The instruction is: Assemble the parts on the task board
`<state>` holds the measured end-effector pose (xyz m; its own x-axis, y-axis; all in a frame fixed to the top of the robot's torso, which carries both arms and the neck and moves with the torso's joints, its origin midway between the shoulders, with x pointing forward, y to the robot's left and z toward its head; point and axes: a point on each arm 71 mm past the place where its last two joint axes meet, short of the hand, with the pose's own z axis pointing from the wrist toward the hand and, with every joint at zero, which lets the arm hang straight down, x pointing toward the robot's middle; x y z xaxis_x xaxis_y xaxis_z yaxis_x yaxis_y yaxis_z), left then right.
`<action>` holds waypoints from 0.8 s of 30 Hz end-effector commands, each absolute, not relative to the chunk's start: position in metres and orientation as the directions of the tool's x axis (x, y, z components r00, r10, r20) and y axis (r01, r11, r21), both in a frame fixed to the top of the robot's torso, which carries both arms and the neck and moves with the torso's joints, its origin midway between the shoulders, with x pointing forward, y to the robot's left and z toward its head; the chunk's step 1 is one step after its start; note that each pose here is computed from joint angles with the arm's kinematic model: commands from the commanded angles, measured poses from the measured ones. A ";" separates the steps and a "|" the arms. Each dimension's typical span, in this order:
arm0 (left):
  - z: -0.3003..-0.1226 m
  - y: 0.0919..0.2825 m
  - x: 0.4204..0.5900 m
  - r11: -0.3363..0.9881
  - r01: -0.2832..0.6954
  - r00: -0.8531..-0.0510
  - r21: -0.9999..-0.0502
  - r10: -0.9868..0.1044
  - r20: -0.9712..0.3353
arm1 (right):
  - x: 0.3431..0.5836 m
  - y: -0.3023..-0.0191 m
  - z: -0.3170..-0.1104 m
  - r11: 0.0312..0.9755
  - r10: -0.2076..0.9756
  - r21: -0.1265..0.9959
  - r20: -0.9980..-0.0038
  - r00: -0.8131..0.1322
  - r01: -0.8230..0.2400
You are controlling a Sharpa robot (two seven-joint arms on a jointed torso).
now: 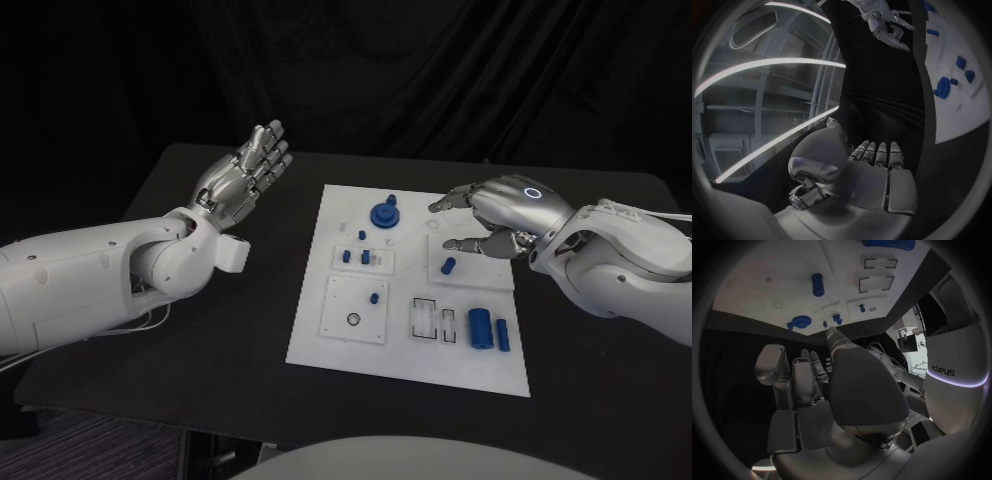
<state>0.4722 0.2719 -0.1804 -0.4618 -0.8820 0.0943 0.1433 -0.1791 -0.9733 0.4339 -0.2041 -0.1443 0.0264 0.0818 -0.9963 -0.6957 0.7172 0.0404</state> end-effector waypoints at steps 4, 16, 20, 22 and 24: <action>-0.172 0.280 0.470 0.066 0.386 -0.315 -0.920 -0.928 -0.199 | 0.440 -0.218 -0.148 0.779 0.047 0.042 -0.999 -0.008 -0.625; -0.168 0.280 0.467 0.176 0.485 -0.231 -0.857 -0.919 -0.320 | 0.443 -0.223 -0.160 0.816 0.003 0.040 -0.998 -0.065 -0.577; -0.169 0.280 0.467 0.169 0.478 -0.239 -0.862 -0.919 -0.313 | 0.441 -0.221 -0.165 0.813 -0.009 0.043 -0.996 -0.087 -0.580; -0.170 0.280 0.467 0.163 0.473 -0.243 -0.866 -0.920 -0.307 | 0.440 -0.220 -0.168 0.812 -0.015 0.045 -0.995 -0.098 -0.582; -0.170 0.280 0.467 0.157 0.469 -0.249 -0.869 -0.921 -0.301 | 0.439 -0.218 -0.170 0.809 -0.022 0.047 -0.994 -0.109 -0.586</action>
